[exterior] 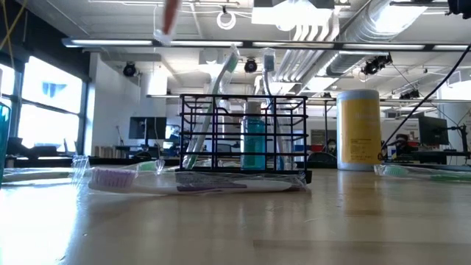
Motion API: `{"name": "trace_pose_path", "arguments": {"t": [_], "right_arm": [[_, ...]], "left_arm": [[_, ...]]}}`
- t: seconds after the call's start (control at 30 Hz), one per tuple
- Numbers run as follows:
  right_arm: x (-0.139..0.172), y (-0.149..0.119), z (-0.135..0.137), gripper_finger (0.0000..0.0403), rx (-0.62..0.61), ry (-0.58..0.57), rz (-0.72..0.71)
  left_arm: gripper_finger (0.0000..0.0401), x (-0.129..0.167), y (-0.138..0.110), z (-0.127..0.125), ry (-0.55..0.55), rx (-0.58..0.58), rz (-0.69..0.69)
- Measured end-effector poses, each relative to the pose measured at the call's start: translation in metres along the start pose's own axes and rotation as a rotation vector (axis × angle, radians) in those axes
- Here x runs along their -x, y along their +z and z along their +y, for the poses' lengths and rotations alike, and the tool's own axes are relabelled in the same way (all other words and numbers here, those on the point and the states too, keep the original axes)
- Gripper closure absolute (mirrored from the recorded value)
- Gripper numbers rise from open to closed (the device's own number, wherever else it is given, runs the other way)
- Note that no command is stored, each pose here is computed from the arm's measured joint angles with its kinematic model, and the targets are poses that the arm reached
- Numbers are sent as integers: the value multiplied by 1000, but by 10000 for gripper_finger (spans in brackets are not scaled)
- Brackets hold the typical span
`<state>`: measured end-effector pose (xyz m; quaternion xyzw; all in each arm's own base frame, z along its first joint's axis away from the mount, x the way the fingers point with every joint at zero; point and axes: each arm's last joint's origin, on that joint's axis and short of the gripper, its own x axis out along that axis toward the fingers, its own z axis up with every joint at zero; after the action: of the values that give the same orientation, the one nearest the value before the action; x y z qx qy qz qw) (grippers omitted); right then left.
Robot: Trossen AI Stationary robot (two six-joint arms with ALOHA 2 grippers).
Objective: Pick & Place toothbrushing station
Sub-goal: Put the orange toothbrush into the black wire organizer
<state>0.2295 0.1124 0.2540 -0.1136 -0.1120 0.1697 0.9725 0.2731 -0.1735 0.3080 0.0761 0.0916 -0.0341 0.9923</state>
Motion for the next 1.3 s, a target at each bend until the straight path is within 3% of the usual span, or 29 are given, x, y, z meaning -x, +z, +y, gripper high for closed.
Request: {"name": "trace_pose_path", "arguments": {"t": [0.1,0.2,0.47,0.9,1.3], "right_arm": [[-10,1,3,88,-33,-2,0],[-21,-4,8,83,-22,8,27],[-51,-11,13,97,24,-146,96],[-61,-14,15,112,17,-114,102],[-63,-20,-1,194,-20,-63,91]], "left_arm": [[401,-17,-1,7,-128,-34,-57],[401,-29,-2,16,-175,-19,-91],[401,-53,-16,30,-159,-34,-35],[401,-56,-16,30,-153,-65,-64],[401,-57,-16,34,-87,-72,-55]]}}
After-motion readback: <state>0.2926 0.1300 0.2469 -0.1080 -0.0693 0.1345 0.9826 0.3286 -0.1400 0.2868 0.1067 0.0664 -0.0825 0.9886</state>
